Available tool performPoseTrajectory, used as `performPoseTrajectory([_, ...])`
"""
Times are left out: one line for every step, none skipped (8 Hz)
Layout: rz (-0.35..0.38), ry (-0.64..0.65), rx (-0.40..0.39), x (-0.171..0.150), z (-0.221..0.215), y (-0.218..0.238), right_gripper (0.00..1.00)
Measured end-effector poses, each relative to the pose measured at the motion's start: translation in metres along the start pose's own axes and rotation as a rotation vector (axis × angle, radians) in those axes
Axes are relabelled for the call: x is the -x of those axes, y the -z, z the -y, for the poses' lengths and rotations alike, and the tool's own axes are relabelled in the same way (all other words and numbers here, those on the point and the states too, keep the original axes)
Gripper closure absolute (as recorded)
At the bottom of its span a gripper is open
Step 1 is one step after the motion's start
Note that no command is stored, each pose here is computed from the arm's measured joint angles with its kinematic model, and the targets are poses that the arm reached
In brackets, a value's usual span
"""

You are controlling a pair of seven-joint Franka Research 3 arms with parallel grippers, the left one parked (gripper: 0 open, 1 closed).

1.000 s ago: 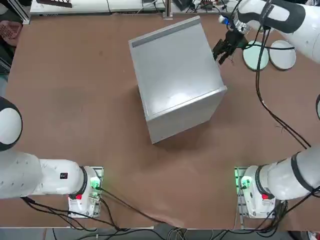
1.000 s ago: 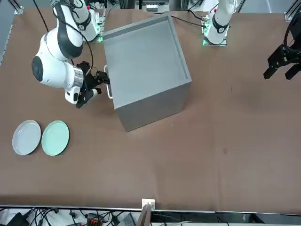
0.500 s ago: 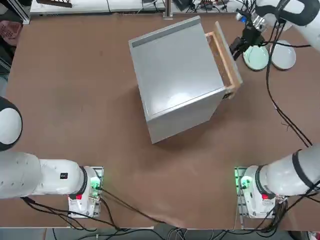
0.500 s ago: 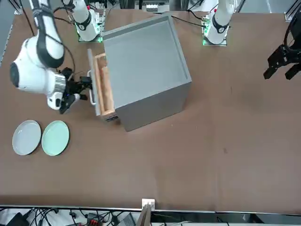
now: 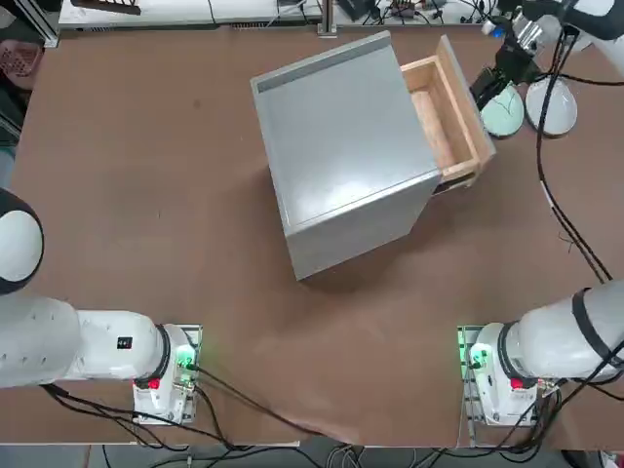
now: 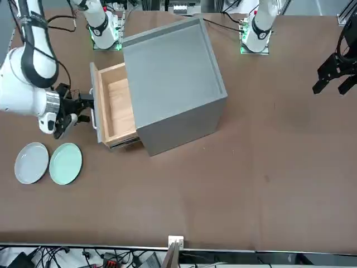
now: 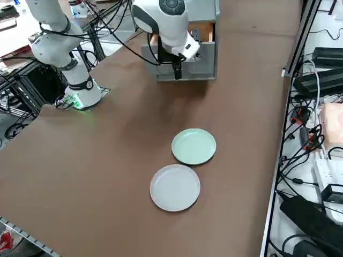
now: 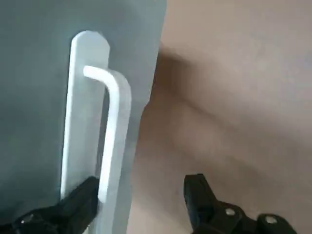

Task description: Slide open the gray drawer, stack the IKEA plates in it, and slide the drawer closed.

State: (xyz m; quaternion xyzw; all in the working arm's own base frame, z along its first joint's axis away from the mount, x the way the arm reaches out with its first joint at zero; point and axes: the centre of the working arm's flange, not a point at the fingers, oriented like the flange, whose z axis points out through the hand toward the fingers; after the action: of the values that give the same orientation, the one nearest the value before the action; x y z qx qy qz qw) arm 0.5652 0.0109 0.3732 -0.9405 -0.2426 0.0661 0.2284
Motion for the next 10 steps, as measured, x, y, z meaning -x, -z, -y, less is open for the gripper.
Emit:
performPoseTrajectory([0.003,0.012,0.006,0.006,-0.012,0.008,0.00])
performPoseTrajectory([0.005,0.020,0.008,0.012,-0.024,0.018,0.00])
performPoseTrajectory([0.008,0.024,-0.001,0.013,-0.031,0.033,0.00])
performPoseTrajectory([0.013,0.036,-0.005,0.011,-0.033,0.057,0.00])
performPoseTrajectory([0.006,0.041,0.010,0.009,-0.037,0.086,0.00])
performPoseTrajectory([-0.010,0.033,0.030,0.012,-0.047,0.110,0.00])
performPoseTrajectory([-0.019,0.010,0.046,0.017,-0.065,0.122,0.00])
performPoseTrajectory([-0.026,-0.040,0.058,0.024,-0.088,0.122,0.00])
performPoseTrajectory([-0.049,-0.129,0.085,0.029,-0.115,0.119,0.00])
performPoseTrajectory([-0.074,-0.248,0.127,0.031,-0.138,0.113,0.00])
